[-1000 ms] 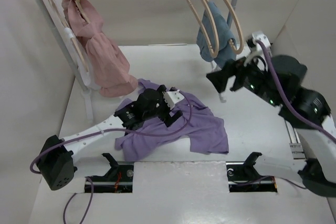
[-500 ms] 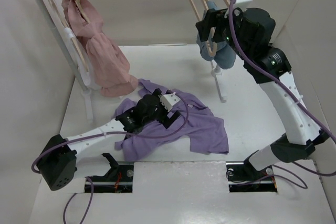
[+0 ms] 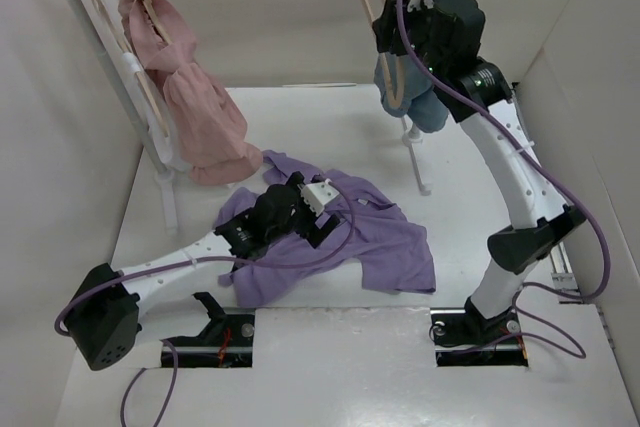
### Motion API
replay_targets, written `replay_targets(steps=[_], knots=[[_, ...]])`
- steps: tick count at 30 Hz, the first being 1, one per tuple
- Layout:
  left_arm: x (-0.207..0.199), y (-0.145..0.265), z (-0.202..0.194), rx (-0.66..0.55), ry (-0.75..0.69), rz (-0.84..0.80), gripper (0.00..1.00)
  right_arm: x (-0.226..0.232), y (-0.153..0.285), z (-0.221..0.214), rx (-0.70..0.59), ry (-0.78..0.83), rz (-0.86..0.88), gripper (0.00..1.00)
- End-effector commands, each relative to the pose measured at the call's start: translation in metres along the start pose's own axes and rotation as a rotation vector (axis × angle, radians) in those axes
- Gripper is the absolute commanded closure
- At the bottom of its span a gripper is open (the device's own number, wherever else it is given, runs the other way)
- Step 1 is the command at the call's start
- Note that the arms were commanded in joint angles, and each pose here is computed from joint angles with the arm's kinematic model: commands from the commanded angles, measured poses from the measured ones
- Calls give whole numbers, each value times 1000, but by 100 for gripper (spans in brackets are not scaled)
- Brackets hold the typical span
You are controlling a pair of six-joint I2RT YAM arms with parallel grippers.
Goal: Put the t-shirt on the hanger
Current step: Grab a hanger with the right arm
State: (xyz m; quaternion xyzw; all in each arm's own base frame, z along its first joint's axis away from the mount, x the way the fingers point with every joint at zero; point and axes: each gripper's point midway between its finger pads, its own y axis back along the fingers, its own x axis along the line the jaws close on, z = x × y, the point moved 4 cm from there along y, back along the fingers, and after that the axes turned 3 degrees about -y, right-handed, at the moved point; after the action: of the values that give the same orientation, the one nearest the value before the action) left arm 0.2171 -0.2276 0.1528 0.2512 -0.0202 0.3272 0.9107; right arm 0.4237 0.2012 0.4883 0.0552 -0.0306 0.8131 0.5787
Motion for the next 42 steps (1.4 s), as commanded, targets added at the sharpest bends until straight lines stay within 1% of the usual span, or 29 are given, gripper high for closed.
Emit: replay_targets(steps=[1, 2, 4, 6, 7, 10, 12, 13, 14, 16, 21, 22, 27, 29, 32, 33, 34, 35, 36, 37, 38, 39, 40, 41, 42], knots=[[-1, 3, 5, -41, 17, 1, 2, 1, 6, 40, -140, -10, 8, 42], [-1, 3, 5, -41, 17, 1, 2, -3, 1, 34, -131, -10, -16, 44], [-1, 4, 3, -32, 17, -1, 2, -9, -7, 29, -123, -10, -67, 42], [0, 4, 7, -41, 17, 1, 2, -9, -10, 24, -114, -9, -68, 42], [1, 4, 7, -38, 17, 11, 2, -9, -10, 24, -114, -9, -68, 46], [4, 4, 8, -46, 7, 26, 2, -10, -19, 19, -115, -9, -79, 59], [7, 4, 8, -44, 11, 34, 2, -10, -19, 21, -124, -11, -78, 71], [7, 4, 8, -44, 11, 34, 1, -10, -19, 21, -124, -11, -78, 84], [7, 5, 10, -53, 11, 36, 1, -10, -19, 21, -124, -11, -78, 88], [7, 6, 8, -43, 11, 34, 1, -5, -15, 25, -131, -1, -67, 100], [5, 5, 3, -32, 21, 31, 1, 7, 8, 46, -184, 8, -19, 100], [6, 5, 5, -41, 32, 42, 1, 17, 11, 47, -188, 19, 11, 100], [6, 1, 2, -31, 32, 40, 1, 24, 31, 49, -196, 80, -7, 100], [6, 0, 4, -29, 32, 40, 2, 25, 35, 52, -208, 78, 5, 100], [8, -1, 5, -36, 33, 52, 2, 22, 39, 41, -165, 89, 3, 100], [7, -1, 5, -36, 43, 52, 3, 23, 38, 31, -139, 96, 12, 100], [9, -1, 5, -34, 43, 61, 3, 23, 46, 33, -143, 95, 23, 100], [12, 0, 4, -31, 64, 79, 10, 23, 49, 29, -133, 99, 36, 100], [13, 0, 4, -29, 74, 88, 15, 26, 51, 23, -120, 113, 70, 100], [19, 0, 5, -36, 91, 114, 20, 28, 50, 7, -80, 122, 93, 100], [21, 0, 4, -35, 109, 122, 25, 32, 60, 3, -67, 137, 126, 100], [25, 0, 3, -32, 138, 143, 34, 35, 64, -7, -38, 162, 169, 100], [25, 0, 3, -32, 139, 144, 36, 45, 66, -35, 25, 181, 214, 100], [25, 1, 1, -23, 138, 142, 36, 48, 81, -36, 22, 181, 242, 100], [18, -1, -2, -10, 137, 95, 36, 52, 87, -45, 36, 183, 273, 100]])
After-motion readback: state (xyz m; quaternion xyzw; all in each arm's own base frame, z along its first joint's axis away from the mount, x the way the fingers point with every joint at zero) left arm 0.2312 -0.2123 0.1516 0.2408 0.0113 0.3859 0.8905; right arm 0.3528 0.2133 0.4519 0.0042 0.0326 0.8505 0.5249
